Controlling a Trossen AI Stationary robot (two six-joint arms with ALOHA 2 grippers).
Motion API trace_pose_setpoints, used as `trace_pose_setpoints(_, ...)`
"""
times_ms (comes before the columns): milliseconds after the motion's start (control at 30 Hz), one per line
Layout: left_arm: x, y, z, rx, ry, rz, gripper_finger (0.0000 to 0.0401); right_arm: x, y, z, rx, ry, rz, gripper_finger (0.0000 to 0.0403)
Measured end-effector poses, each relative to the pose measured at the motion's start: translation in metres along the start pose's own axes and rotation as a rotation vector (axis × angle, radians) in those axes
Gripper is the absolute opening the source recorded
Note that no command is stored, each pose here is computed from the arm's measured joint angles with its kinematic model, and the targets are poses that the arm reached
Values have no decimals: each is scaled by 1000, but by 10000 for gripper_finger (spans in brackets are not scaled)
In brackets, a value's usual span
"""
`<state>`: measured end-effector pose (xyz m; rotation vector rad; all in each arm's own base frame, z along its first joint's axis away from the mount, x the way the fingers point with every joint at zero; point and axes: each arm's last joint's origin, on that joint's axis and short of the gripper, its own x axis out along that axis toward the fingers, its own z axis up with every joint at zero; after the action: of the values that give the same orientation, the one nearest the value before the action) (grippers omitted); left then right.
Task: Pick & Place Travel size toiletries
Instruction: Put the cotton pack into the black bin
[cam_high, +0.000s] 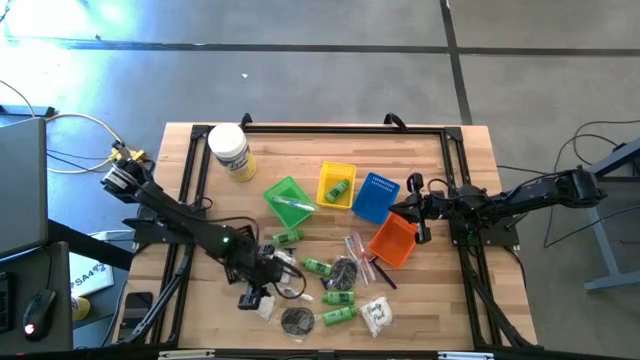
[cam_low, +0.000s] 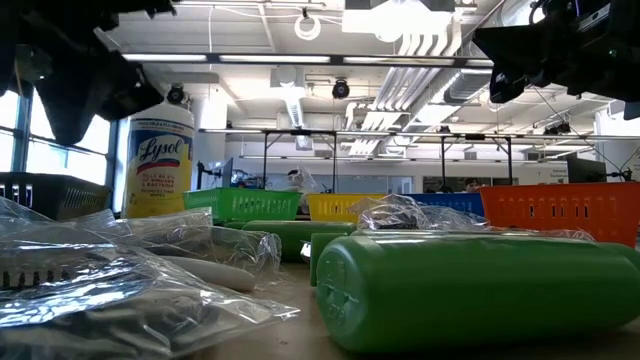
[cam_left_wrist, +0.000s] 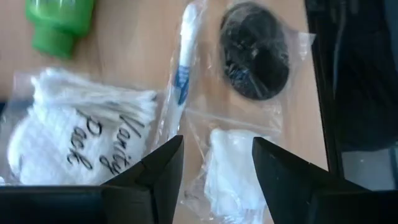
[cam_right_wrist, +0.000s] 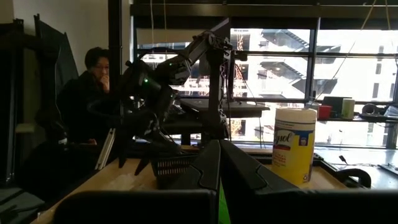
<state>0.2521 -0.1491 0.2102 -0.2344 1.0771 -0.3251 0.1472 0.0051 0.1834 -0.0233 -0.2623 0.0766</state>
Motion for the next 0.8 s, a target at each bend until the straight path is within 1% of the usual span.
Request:
trace_pose_setpoints(67, 6, 0, -1, -10, 24, -10, 187, 0, 0, 0, 0, 0, 0, 3)
trace_pose_setpoints(200, 19, -5, -7, 2, 57, 7, 187, 0, 0, 0, 0, 0, 0, 3)
trace_pose_setpoints(300, 29, -4, -12, 7, 103, 37, 187, 0, 0, 0, 0, 0, 0, 3)
trace_pose_setpoints(367, 32, -3, -12, 6, 104, 46, 187, 0, 0, 0, 0, 1, 0, 3)
trace_pose_setpoints(733, 33, -1, -14, 23, 116, 91, 186, 0, 0, 0, 0, 3, -3, 3)
trace_pose_setpoints(800, 33, -1, -14, 34, 115, 90, 180, 0, 0, 0, 1, 3, -3, 3)
